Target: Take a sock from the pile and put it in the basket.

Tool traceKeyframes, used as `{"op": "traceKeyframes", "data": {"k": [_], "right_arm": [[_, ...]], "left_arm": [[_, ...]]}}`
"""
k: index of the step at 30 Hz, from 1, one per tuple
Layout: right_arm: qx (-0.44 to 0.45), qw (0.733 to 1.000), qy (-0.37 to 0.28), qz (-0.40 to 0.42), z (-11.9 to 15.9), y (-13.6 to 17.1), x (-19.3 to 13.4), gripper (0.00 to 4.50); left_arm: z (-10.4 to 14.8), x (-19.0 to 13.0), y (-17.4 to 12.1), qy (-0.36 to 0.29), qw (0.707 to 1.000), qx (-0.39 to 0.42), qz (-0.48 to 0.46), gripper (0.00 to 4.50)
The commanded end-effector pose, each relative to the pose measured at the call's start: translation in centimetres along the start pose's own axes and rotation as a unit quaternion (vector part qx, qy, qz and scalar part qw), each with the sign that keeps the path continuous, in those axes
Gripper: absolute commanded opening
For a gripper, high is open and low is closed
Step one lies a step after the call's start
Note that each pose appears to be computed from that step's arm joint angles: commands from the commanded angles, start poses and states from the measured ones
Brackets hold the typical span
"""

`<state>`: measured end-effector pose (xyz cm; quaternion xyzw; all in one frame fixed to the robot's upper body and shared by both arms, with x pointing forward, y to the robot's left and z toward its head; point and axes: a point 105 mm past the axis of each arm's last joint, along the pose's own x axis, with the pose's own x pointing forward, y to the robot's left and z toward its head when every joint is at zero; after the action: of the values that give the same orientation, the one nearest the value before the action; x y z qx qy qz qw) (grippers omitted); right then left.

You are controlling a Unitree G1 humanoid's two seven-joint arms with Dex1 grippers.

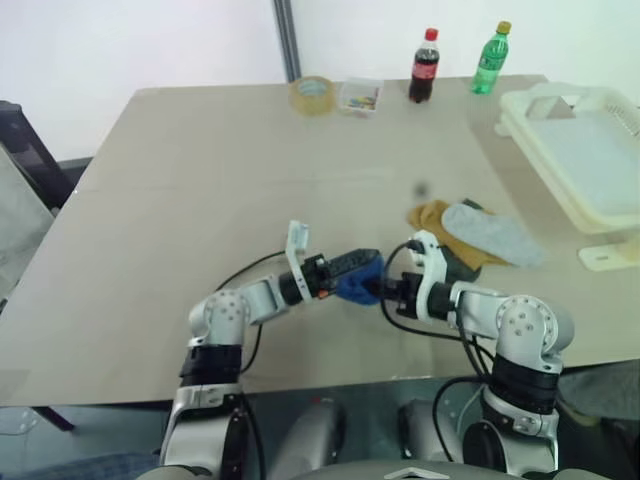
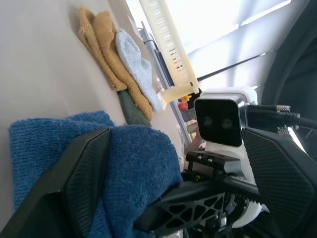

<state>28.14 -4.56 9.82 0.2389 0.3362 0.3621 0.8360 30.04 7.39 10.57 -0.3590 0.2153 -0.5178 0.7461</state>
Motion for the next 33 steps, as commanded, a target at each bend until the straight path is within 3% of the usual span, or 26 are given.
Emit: {"op": "traceKeyframes", "data": {"k": [1, 5, 8, 11, 15, 21, 27, 33], "right_arm": [[-0.031, 0.999, -0.014, -0.023, 1.1, -0.6, -1.4, 0.02], [-0.074, 0.996, -0.026, -0.043, 2.3, -1.1, -2.7, 0.02], [-0.114, 0.991, -0.036, -0.054, 3.4, -1.3, -3.8, 0.02], [-0.136, 0.988, -0.038, -0.057, 4.1, -1.5, -4.4, 0.02], [-0.163, 0.984, -0.040, -0.055, 5.2, -1.1, -5.2, 0.02], [-0.237, 0.966, -0.048, -0.092, 8.3, -1.0, -9.4, 0.02], [-0.322, 0.923, -0.064, -0.201, 13.1, -2.6, -15.3, 0.02], [-0.315, 0.902, -0.094, -0.278, 17.1, -4.9, -19.9, 0.02]], "left_arm": [[-1.6, -0.5, -1.5, 0.071, 0.990, 0.126, -0.010, 4.50], [-1.0, -1.1, -1.7, 0.059, 0.969, 0.240, 0.004, 4.50], [-0.2, -0.9, -2.0, 0.028, 0.928, 0.371, 0.006, 4.50], [-0.4, -0.4, -2.4, 0.006, 0.896, 0.443, -0.015, 4.50], [-0.5, 0.4, -2.0, -0.017, 0.888, 0.459, -0.010, 4.50], [0.3, 2.3, -2.1, -0.080, 0.878, 0.472, -0.012, 4.50], [1.4, 4.6, -3.0, -0.131, 0.863, 0.487, -0.014, 4.50], [2.6, 6.7, -3.9, -0.157, 0.851, 0.500, -0.023, 4.50]]}}
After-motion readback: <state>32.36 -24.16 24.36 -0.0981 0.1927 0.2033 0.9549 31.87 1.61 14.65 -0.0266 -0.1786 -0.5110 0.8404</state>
